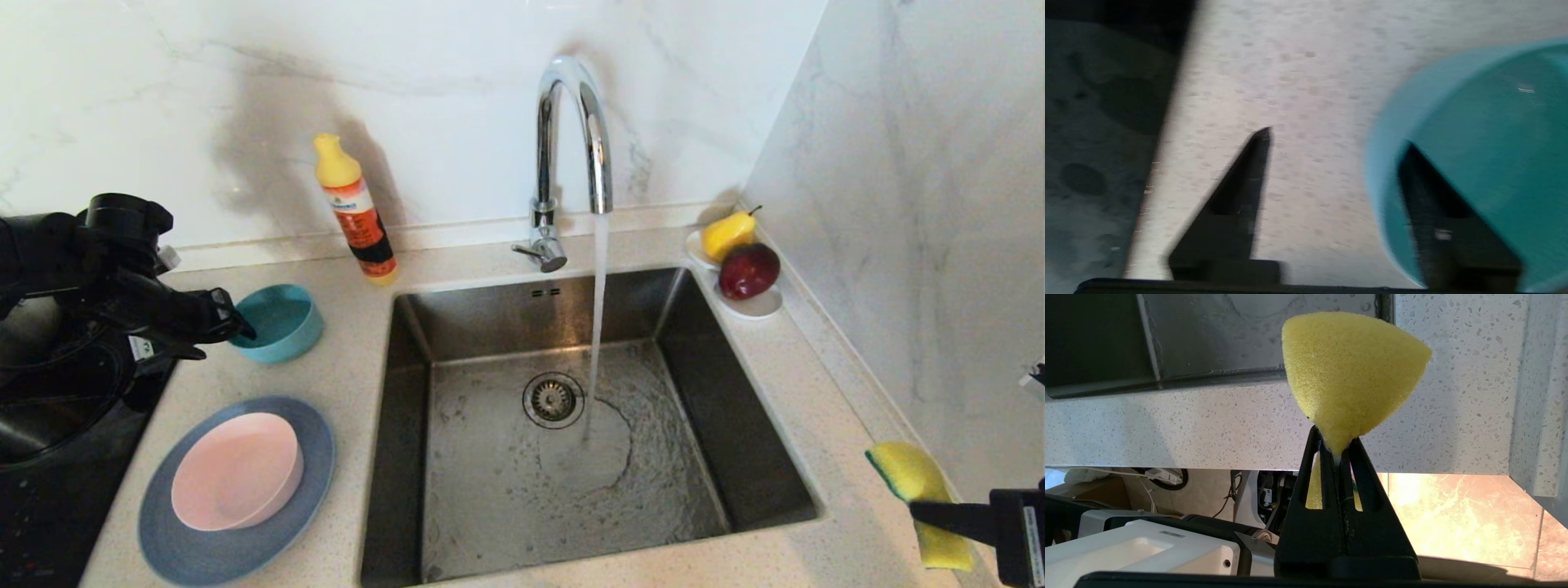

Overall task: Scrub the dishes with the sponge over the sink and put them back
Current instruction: Pick up a bowl and the sponge

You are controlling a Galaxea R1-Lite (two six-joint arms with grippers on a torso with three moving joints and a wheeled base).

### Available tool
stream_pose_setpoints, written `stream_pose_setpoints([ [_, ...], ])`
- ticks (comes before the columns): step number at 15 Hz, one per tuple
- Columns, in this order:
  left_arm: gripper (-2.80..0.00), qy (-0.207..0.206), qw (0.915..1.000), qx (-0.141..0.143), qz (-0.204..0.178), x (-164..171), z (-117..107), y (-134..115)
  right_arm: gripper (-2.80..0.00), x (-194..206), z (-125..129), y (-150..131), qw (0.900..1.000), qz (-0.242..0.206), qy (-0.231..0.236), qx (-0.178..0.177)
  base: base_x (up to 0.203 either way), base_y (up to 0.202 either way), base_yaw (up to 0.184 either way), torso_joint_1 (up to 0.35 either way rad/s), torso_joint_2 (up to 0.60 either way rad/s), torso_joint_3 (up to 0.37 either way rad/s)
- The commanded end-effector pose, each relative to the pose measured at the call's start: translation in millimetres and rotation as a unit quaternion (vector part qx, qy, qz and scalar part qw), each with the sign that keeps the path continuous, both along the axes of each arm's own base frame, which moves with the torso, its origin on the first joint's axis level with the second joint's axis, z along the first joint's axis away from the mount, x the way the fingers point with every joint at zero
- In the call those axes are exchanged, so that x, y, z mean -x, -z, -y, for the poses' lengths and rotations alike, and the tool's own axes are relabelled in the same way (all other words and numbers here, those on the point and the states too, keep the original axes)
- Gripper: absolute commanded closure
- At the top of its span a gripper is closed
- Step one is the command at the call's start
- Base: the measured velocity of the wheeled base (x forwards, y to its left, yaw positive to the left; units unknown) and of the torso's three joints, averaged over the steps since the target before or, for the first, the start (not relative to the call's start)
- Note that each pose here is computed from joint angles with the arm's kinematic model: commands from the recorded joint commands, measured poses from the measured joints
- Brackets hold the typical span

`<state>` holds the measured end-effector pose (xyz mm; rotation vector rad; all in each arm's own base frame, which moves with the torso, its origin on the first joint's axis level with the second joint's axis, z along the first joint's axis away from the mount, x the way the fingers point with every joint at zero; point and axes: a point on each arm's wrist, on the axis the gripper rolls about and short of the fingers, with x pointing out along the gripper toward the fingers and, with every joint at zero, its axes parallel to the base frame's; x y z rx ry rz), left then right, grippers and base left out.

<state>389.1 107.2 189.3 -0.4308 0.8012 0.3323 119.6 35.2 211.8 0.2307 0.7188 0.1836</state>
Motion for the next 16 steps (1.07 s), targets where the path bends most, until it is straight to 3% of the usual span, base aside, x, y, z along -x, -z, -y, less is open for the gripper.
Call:
stream_pose_setpoints([
  [1,0.0,-0.008,0.9997,-0.009,-0.02,-2.8,-2.4,11.3,0.0,0.2,0.0,-0.4,1.0,0.0,0.0,-0.001,0.0,0.0,0.0,0.0,0.0,0.0],
  [5,0.0,-0.015,0.999,-0.015,-0.038,-5.8,-6.5,24.5,0.0,-0.6,-0.3,-1.3,1.0,0.001,0.0,-0.001,0.0,0.0,0.0,0.0,0.0,0.0],
  [9,0.0,-0.034,0.9991,-0.021,-0.018,2.4,-22.1,8.7,0.0,-0.7,-0.4,-5.2,1.0,0.008,-0.001,-0.004,0.0,0.0,0.0,0.0,0.0,0.0],
  [13,0.0,-0.056,0.9979,-0.027,0.019,22.6,-31.4,-21.8,0.0,-0.5,-0.4,-4.9,1.0,0.008,-0.001,-0.004,0.0,0.0,0.0,0.0,0.0,0.0],
  [16,0.0,-0.068,0.9939,-0.042,0.076,52.7,-27.2,-67.1,0.0,-1.2,-0.7,-3.1,1.0,0.003,-0.002,-0.003,0.0,0.0,0.0,0.0,0.0,0.0],
])
